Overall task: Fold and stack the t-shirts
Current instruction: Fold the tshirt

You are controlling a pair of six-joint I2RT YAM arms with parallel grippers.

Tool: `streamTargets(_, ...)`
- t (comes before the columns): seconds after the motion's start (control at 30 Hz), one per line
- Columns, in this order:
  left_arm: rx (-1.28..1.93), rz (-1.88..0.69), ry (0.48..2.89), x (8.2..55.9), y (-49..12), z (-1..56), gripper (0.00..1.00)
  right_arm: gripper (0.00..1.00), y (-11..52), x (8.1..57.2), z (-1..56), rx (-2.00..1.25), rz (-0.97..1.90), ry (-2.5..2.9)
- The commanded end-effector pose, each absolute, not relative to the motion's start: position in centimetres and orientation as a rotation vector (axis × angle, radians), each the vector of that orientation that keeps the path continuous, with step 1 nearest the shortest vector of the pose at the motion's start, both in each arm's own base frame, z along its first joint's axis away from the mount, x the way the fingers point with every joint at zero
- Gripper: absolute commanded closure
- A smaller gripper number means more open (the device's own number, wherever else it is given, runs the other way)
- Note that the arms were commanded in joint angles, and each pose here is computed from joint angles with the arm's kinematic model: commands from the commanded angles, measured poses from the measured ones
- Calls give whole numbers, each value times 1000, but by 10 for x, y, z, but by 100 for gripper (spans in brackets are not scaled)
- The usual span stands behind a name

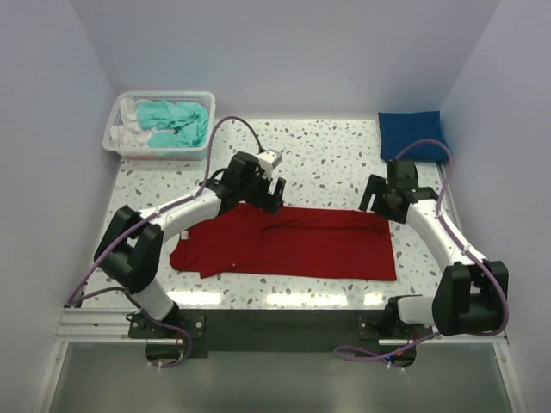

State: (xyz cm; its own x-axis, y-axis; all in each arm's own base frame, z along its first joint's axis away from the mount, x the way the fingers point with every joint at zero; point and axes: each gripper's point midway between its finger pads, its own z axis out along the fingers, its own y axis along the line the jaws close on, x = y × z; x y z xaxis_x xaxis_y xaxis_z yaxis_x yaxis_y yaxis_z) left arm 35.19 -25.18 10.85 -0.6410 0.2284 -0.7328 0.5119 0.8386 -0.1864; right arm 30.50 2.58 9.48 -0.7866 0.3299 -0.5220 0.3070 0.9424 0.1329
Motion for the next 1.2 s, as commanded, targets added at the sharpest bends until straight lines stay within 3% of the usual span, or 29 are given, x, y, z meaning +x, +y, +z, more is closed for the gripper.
streamTargets(0.0, 783, -682, 2115, 350, -310, 118, 12, 18, 30, 308, 111, 468, 113, 2466)
streamTargets(0.13, 870, -783, 2117, 351, -342, 114, 14, 10, 35, 307, 116, 425, 144, 2481)
streamTargets(0.53, 999, -937, 2191, 329, -374, 76, 30, 9, 35, 309, 124, 394, 158, 2450)
streamTargets(1.17, 1045, -1038, 2248, 310, -375, 52, 35, 10, 33, 307, 117, 389, 148, 2476)
